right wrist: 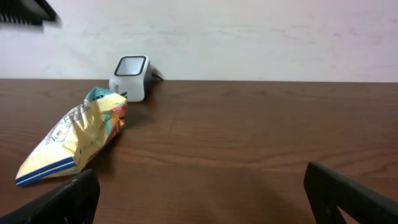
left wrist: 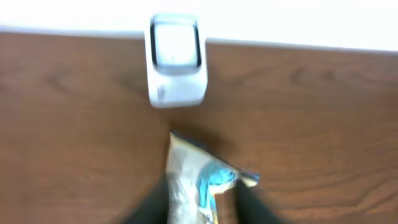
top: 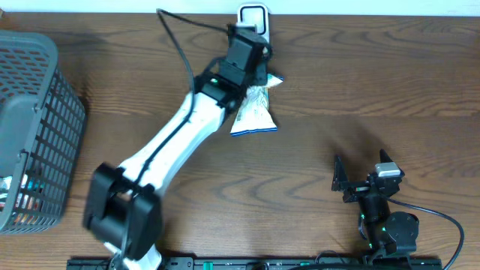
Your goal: Scan the item barcode
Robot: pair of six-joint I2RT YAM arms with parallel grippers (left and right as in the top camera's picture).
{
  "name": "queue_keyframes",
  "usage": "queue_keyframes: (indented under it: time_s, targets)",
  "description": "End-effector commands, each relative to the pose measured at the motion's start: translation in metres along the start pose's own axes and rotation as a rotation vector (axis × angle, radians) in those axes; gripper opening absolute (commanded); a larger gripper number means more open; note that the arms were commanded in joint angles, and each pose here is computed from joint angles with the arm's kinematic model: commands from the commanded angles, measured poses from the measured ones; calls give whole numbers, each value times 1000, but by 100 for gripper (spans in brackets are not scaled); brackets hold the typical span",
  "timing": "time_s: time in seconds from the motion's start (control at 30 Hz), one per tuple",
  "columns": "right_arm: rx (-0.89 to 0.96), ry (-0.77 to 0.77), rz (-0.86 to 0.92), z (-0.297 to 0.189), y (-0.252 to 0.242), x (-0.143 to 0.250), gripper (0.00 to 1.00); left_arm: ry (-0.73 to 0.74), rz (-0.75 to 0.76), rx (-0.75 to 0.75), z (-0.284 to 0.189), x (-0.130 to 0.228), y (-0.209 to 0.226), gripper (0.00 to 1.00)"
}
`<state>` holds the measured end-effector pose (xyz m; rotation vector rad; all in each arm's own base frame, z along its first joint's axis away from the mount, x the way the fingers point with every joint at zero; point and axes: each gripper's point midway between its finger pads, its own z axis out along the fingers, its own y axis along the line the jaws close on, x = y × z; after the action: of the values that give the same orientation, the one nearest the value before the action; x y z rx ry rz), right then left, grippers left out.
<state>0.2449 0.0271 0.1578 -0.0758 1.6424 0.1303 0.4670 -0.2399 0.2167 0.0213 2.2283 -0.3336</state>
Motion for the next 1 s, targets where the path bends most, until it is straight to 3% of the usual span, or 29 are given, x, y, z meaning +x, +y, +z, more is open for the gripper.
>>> queue_keyframes:
  time_s: [0.0, 0.17, 0.33, 0.57, 0.67, 0.8, 0.97]
  targets:
    - [14, 0, 10, 0, -3, 1, 99, -95, 68, -7, -26, -39, 6, 8]
    - [14, 0, 10, 0, -3, 1, 99, -15, 68, -39, 3, -15, 19, 8]
    - [13, 0, 10, 0, -3, 0, 99, 156, 79, 60, 48, 40, 7, 8]
    - [14, 0, 10, 0, -3, 1, 99, 320, 85, 5, 98, 108, 26, 8]
    - [14, 0, 10, 0, -3, 1, 99, 395, 70, 72, 103, 131, 17, 8]
    - [14, 0, 10, 0, -3, 1, 99, 402, 60, 133, 99, 129, 6, 7]
    - [14, 0, 10, 0, -3, 1, 99, 308, 49, 144, 80, 88, 5, 7]
